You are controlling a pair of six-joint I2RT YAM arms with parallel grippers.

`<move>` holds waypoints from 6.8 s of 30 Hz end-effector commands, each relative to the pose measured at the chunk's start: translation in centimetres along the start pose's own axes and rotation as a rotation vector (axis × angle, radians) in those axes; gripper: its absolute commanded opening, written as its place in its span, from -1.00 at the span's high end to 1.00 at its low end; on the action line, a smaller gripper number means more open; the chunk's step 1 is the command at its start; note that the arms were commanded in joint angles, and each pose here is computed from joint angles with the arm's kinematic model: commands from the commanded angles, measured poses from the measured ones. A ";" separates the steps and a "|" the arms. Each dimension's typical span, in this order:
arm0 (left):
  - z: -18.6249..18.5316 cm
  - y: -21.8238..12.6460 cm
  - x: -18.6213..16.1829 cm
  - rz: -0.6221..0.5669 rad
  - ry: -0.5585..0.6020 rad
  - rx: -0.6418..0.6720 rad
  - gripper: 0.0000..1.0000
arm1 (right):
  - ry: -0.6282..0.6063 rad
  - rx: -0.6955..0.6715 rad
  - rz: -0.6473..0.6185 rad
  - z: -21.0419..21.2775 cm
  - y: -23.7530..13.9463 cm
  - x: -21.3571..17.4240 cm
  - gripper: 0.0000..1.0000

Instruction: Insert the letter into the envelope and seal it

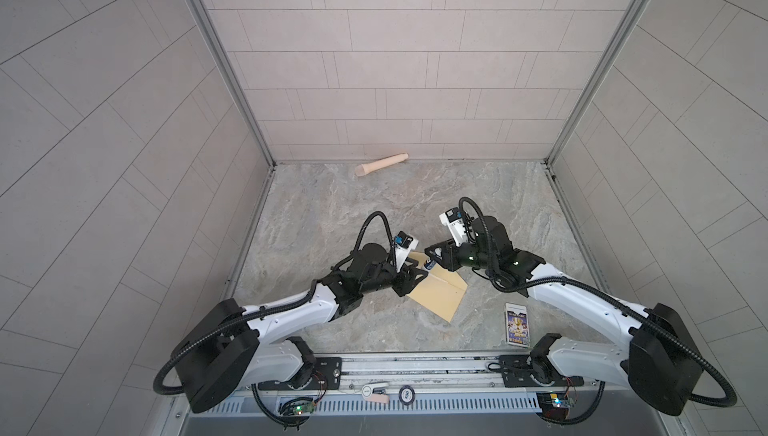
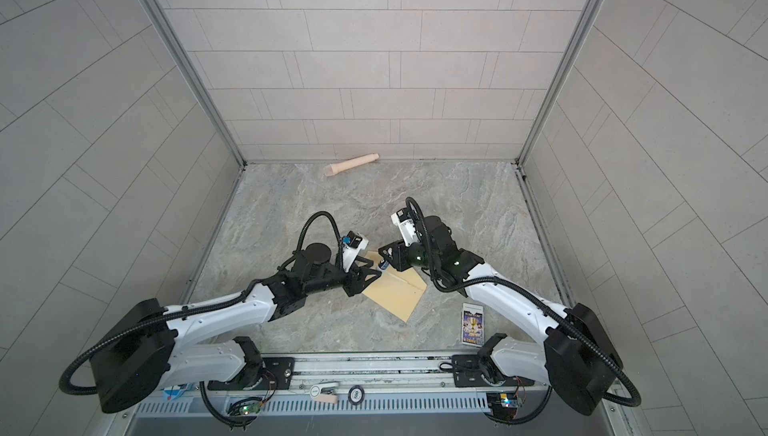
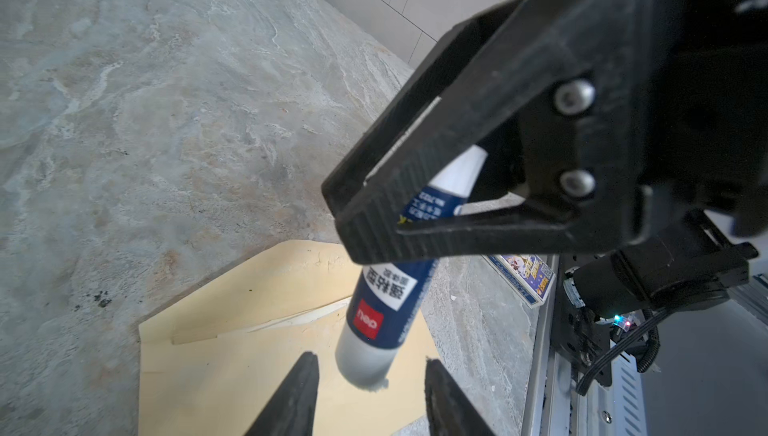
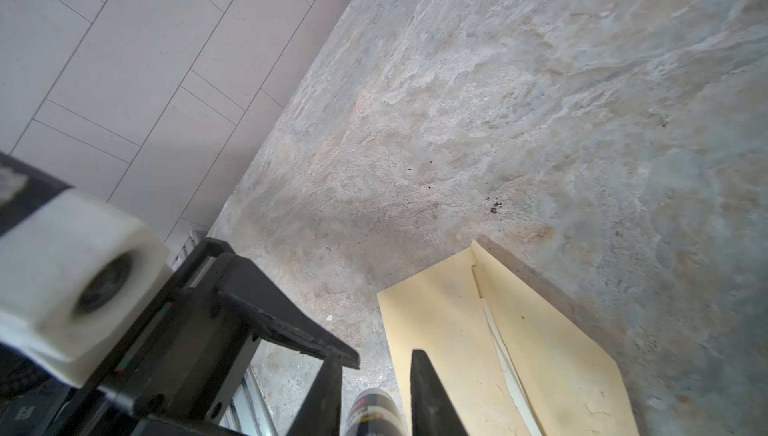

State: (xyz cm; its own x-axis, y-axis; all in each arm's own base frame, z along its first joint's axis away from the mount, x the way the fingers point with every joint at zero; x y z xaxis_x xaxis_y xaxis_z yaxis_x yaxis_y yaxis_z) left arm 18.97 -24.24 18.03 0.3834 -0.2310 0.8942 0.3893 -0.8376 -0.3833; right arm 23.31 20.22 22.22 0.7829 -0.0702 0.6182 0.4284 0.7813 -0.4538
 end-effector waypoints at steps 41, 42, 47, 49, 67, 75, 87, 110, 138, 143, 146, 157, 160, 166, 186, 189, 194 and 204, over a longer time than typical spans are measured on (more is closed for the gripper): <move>1.3 0.2 0.0 0.124 -0.206 0.086 1.00 | 0.091 -0.099 0.098 -2.8 -0.9 0.9 -0.34; 1.7 -0.2 -1.6 0.142 -0.251 0.118 1.00 | 0.105 -0.126 0.091 -3.9 -1.1 0.9 -0.39; 2.9 -1.2 -6.7 0.165 -0.385 0.192 1.00 | 0.163 -0.295 0.121 -8.7 -0.1 0.2 -0.48; 3.2 -1.0 -7.8 0.197 -0.400 0.212 1.00 | 0.196 -0.309 0.158 -9.8 0.9 -0.4 -0.48; 5.7 2.8 -10.1 0.336 -0.469 0.126 1.00 | 0.256 -0.163 0.252 -9.9 3.6 -4.0 -0.36; 6.4 3.4 -11.1 0.366 -0.503 0.133 1.00 | 0.220 -0.087 0.256 -6.7 3.9 -5.5 -0.37; 6.4 2.6 -12.1 0.392 -0.526 0.159 1.00 | 0.272 -0.064 0.310 -8.7 6.9 -11.3 -0.21; 7.0 2.3 -12.8 0.411 -0.569 0.142 1.00 | -0.540 -0.414 -0.028 -8.0 8.2 -14.4 1.00; 7.3 2.1 -13.5 0.413 -0.587 0.181 1.00 | -0.429 -0.215 -0.066 -8.0 11.6 -10.6 1.00; 7.4 1.8 -13.5 0.416 -0.585 0.197 1.00 | -0.416 -0.218 -0.184 -5.2 6.9 -6.9 1.00; 7.3 1.7 -13.4 0.413 -0.584 0.199 1.00 | -0.400 -0.325 -0.178 -6.7 4.3 -8.8 1.00; 7.3 1.5 -15.5 0.445 -0.640 0.218 1.00 | -0.463 -0.433 0.026 -7.9 4.6 -17.1 1.00; 7.5 1.8 -15.2 0.427 -0.646 0.219 1.00 | -0.490 -0.405 0.044 -7.3 4.8 -17.4 1.00; 7.4 1.8 -15.0 0.425 -0.644 0.215 1.00 | -0.512 -0.330 0.040 -5.5 4.3 -16.9 1.00; 7.4 1.6 -14.3 0.413 -0.634 0.211 1.00 | -0.584 -0.497 0.084 -5.0 2.7 -20.1 1.00; 7.3 1.5 -13.2 0.385 -0.627 0.201 1.00 | -0.611 -0.517 0.022 -4.1 1.6 -18.3 1.00; 6.6 1.0 -8.5 0.300 -0.507 0.157 1.00 | -0.433 -0.455 -0.067 -3.0 -1.6 -12.2 0.92; 2.2 -0.4 -1.8 0.173 -0.149 0.089 1.00 | 0.137 -0.265 0.083 -1.1 -5.4 -8.0 0.13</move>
State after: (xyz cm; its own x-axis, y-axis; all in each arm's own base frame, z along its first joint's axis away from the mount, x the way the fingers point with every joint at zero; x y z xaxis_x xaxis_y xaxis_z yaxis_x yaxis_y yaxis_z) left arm 21.55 -21.93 15.80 0.6400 -0.1854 0.7457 0.4051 -0.7431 -0.5325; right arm 17.25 15.31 20.80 0.6833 -0.1535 0.7138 0.6660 0.5316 -0.5233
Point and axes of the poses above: each gripper's point midway between its finger pads, its own y axis out along the fingers, its own z axis along the line the jaws close on, x = y × z, the point moved 8 cm from there along -y, back along the fingers, and after that the axes turned 6 degrees about y, right-handed, at the moved point
